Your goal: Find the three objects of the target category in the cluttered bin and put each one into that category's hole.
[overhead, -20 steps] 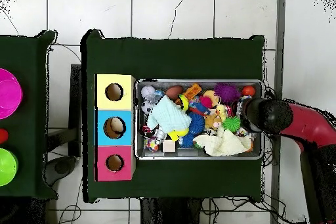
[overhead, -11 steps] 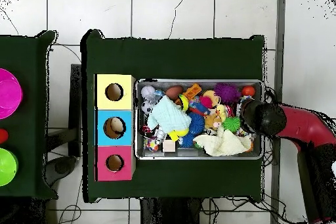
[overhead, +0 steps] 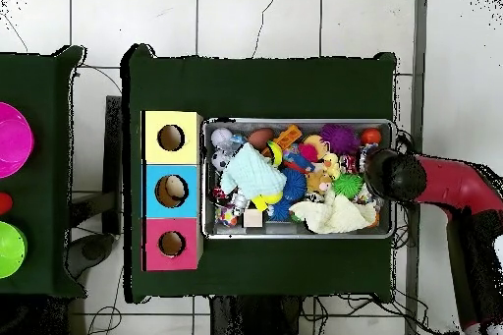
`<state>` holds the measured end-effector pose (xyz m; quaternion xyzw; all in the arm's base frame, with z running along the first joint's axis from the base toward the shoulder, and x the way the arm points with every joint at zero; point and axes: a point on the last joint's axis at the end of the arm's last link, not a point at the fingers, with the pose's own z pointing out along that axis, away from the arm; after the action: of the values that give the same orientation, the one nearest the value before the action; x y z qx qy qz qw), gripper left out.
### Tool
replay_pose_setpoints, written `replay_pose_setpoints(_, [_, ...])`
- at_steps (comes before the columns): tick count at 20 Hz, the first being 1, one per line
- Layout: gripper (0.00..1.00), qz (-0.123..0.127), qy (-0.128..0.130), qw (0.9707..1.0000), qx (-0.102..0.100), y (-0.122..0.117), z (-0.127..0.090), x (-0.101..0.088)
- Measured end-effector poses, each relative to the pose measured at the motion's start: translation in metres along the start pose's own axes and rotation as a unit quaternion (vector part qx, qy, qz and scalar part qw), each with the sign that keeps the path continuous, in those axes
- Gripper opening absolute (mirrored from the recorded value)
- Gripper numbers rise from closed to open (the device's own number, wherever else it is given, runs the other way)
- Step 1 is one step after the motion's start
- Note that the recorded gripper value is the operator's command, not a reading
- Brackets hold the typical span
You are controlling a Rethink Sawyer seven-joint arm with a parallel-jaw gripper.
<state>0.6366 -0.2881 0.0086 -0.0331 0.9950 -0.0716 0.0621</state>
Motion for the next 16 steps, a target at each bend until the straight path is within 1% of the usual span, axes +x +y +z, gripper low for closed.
replay_pose_setpoints(3, [1.00, -0.008, -0.006, 0.9999, 0.008, -0.003, 0.012, 0.001])
replay_pose_setpoints(4, [1.00, -0.013, -0.008, 0.9998, 0.011, -0.003, 0.021, 0.003])
replay_pose_setpoints(5, [1.00, -0.014, -0.008, 0.9998, 0.011, -0.003, 0.023, 0.004])
replay_pose_setpoints(6, [1.00, -0.017, -0.009, 0.9997, 0.011, -0.002, 0.030, 0.005])
replay_pose_setpoints(7, [0.00, -0.021, -0.010, 0.9997, 0.012, -0.001, 0.038, 0.007])
replay_pose_setpoints(11, [0.00, -0.022, -0.012, 0.9996, 0.013, -0.001, 0.044, 0.007])
replay_pose_setpoints(16, [0.00, -0.021, -0.013, 0.9996, 0.015, -0.004, 0.046, 0.006])
